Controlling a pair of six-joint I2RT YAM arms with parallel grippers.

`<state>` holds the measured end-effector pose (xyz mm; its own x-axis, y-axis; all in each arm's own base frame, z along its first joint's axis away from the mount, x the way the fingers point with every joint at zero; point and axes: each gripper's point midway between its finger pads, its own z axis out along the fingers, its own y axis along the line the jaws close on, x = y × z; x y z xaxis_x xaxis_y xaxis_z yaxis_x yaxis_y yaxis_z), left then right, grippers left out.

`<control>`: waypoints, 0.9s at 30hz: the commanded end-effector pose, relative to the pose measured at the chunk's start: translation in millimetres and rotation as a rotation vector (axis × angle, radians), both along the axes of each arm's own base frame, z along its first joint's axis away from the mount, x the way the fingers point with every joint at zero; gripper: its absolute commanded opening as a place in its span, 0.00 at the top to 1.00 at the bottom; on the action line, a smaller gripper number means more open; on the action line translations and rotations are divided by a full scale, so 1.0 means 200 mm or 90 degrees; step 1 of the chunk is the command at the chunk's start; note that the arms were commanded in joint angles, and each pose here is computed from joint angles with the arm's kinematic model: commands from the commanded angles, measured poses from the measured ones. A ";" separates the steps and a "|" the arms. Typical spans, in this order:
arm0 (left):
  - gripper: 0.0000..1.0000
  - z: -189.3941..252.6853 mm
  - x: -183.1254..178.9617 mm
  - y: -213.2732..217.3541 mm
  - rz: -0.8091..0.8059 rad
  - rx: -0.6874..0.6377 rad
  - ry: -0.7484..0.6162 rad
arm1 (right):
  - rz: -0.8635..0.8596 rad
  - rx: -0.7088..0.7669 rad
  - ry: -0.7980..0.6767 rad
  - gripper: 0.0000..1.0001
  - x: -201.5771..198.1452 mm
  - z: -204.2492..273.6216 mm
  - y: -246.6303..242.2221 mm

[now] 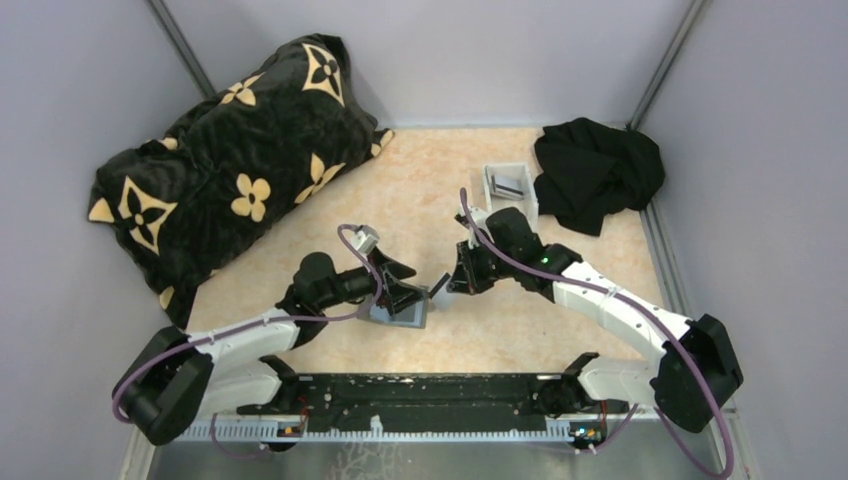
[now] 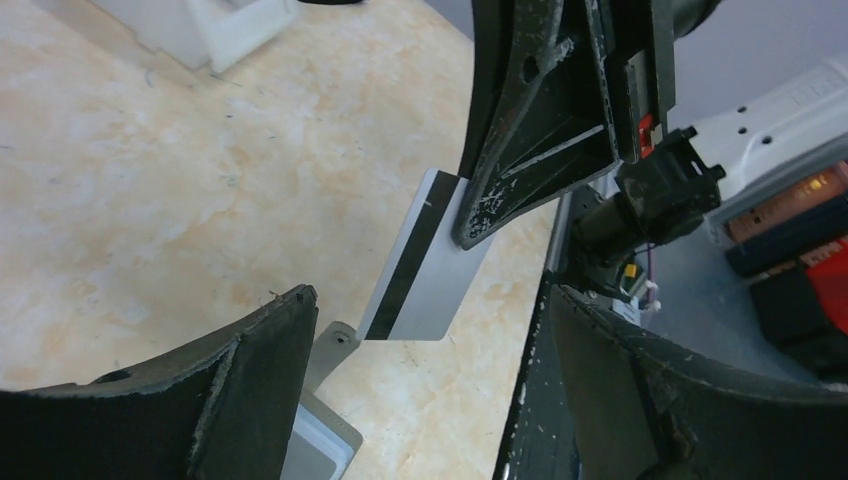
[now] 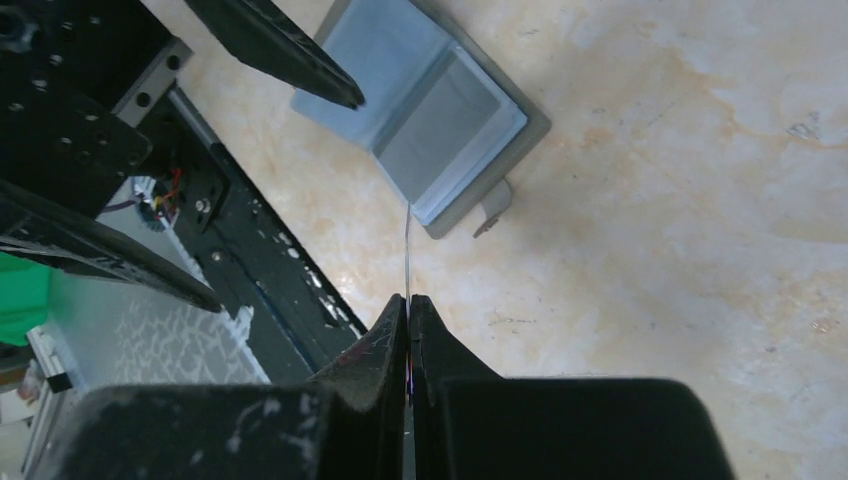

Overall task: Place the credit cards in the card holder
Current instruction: Pick up the credit card from the storage box.

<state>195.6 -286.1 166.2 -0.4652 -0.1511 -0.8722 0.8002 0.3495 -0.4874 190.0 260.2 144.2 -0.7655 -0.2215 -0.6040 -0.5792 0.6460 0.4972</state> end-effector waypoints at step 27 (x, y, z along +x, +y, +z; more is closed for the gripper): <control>0.67 0.02 -0.14 -0.13 -0.211 -0.007 0.051 | 0.112 0.148 0.032 1.00 -0.07 0.13 0.15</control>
<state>177.2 -309.2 162.1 -0.5479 -0.0196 -0.8363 0.8270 0.1380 -0.5450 166.4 286.7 153.9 -0.7908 -0.2406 -0.5628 -0.6045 0.4508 0.6568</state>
